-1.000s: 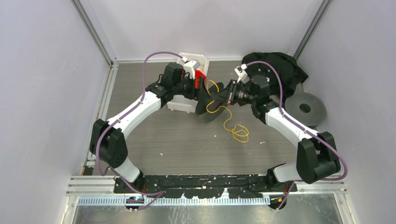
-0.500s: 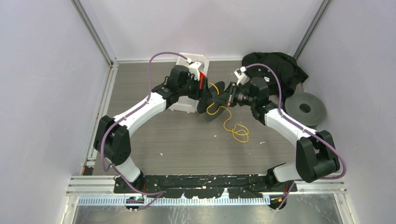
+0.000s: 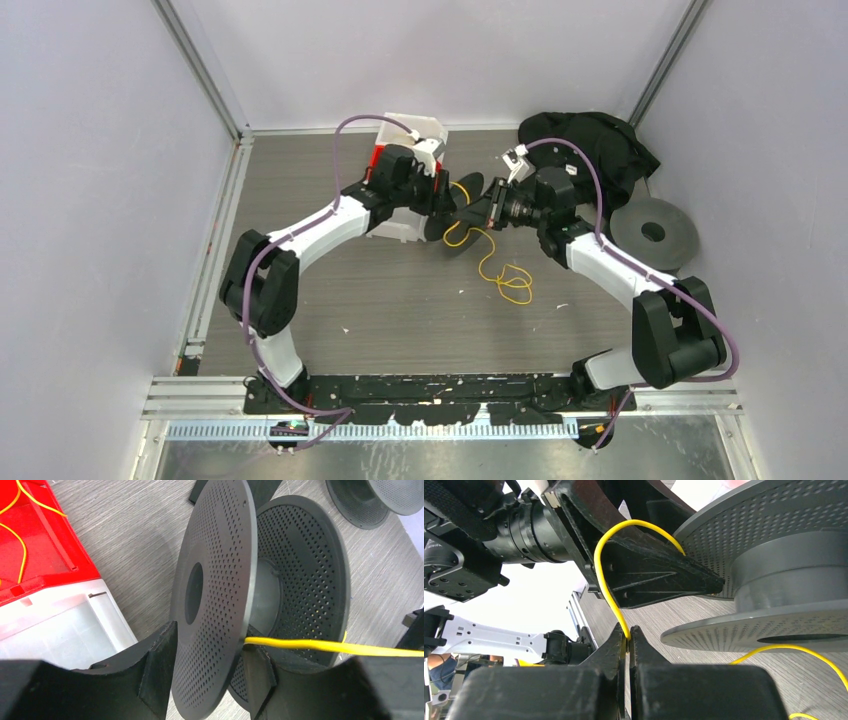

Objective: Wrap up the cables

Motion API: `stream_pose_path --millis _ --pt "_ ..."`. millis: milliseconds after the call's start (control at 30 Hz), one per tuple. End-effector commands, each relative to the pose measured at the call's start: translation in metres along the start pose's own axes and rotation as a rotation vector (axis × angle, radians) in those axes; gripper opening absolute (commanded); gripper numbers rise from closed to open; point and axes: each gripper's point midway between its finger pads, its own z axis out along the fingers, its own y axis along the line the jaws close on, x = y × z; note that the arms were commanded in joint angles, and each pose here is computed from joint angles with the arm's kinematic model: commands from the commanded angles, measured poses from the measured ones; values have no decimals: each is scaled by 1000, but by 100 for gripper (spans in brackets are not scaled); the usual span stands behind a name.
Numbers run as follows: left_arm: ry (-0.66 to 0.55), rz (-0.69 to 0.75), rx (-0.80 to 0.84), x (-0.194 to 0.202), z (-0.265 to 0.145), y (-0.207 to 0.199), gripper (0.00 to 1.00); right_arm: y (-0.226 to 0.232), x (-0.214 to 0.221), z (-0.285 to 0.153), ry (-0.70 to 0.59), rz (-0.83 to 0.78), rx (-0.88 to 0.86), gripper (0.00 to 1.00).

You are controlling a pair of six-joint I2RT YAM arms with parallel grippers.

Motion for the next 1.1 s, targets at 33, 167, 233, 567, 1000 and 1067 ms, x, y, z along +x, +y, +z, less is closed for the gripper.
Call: stream_pose_path --millis 33,167,233,567,1000,1067 --pt "-112 82 39 -39 5 -10 48 5 -11 -4 -32 -21 -27 1" --pt "-116 100 34 -41 2 -10 43 3 -14 -5 -40 -13 -28 1" --pt "-124 105 31 -43 -2 -11 42 1 -15 -5 -44 -7 -25 0" --pt "-115 117 46 -39 2 -12 16 -4 -18 -4 -50 7 -25 1" --pt "-75 132 46 -50 -18 -22 0 -13 -26 -33 -37 -53 169 1" --pt "-48 136 39 -50 -30 -25 0 -16 -31 -44 -32 -94 255 0"
